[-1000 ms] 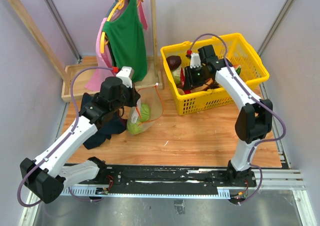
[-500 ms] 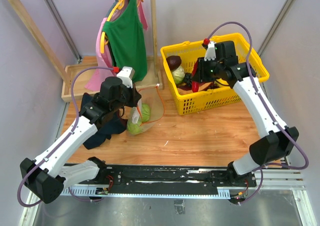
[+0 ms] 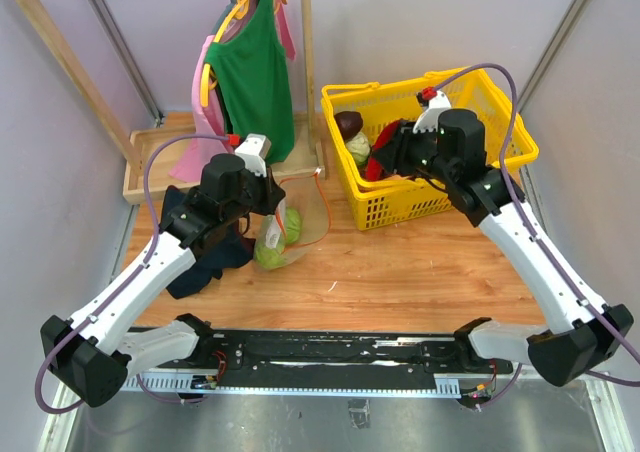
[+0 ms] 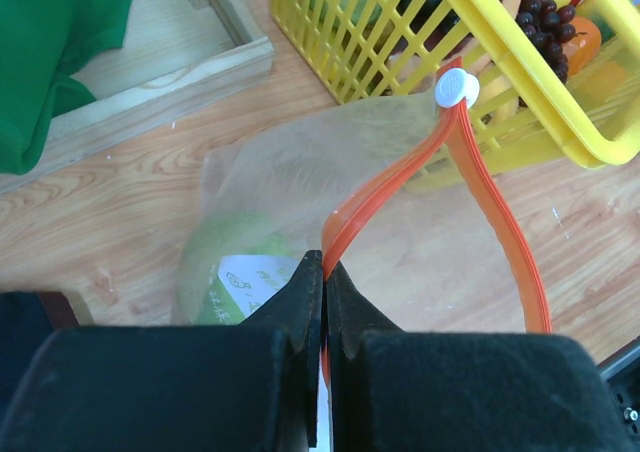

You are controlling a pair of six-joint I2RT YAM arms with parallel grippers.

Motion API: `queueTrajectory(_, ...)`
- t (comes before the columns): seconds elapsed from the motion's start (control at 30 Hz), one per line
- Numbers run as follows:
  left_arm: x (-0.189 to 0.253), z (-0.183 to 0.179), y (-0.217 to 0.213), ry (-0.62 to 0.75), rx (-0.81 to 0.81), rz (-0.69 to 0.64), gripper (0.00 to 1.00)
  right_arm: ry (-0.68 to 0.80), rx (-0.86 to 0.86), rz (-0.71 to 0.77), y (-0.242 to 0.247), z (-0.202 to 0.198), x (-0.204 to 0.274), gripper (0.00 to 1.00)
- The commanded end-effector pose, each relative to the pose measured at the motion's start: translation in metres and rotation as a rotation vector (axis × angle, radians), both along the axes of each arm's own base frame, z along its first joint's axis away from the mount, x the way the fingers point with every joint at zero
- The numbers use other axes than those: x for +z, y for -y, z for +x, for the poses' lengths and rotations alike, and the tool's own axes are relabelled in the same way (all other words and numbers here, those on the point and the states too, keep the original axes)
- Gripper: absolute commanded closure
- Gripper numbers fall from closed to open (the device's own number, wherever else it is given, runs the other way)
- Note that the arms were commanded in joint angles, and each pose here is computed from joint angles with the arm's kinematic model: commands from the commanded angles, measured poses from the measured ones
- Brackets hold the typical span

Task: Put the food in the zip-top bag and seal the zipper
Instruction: Place the fake vegetable in the zipper food storage bag.

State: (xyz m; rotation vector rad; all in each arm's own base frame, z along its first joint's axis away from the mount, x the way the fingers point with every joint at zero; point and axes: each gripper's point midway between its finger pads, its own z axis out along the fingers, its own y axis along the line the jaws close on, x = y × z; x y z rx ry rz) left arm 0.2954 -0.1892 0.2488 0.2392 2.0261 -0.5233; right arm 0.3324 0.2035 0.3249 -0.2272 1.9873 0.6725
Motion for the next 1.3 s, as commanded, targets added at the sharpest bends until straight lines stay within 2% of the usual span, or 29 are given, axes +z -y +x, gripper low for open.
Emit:
queueTrajectory(0.0,0.008,0.001,0.003,0.028,-0.012,-0.028,1.00,0.153,0.005,0.141,-0.029,-0.007,0.047,0.99)
queueTrajectory(0.1,0.008,0.001,0.003,0.027,-0.013,-0.030,1.00,0.203,-0.013,0.094,-0.034,-0.010,0.051,0.98)
queueTrajectory(0.3,0.009,0.000,0.003,0.031,-0.015,-0.034,1.00,0.267,-0.234,-0.040,0.007,0.010,0.039,0.98)
queueTrajectory(0.57,0.009,0.000,0.003,0.032,-0.017,-0.035,0.99,0.371,-0.382,-0.157,0.036,0.029,0.037,0.98)
queueTrajectory(0.97,0.006,0.001,0.004,0.022,-0.017,-0.031,1.00,0.400,-0.118,0.100,-0.013,-0.015,0.076,0.97)
queueTrajectory(1.27,0.006,0.001,0.005,0.020,-0.020,-0.033,0.99,0.364,0.069,0.184,-0.075,-0.046,0.071,0.97)
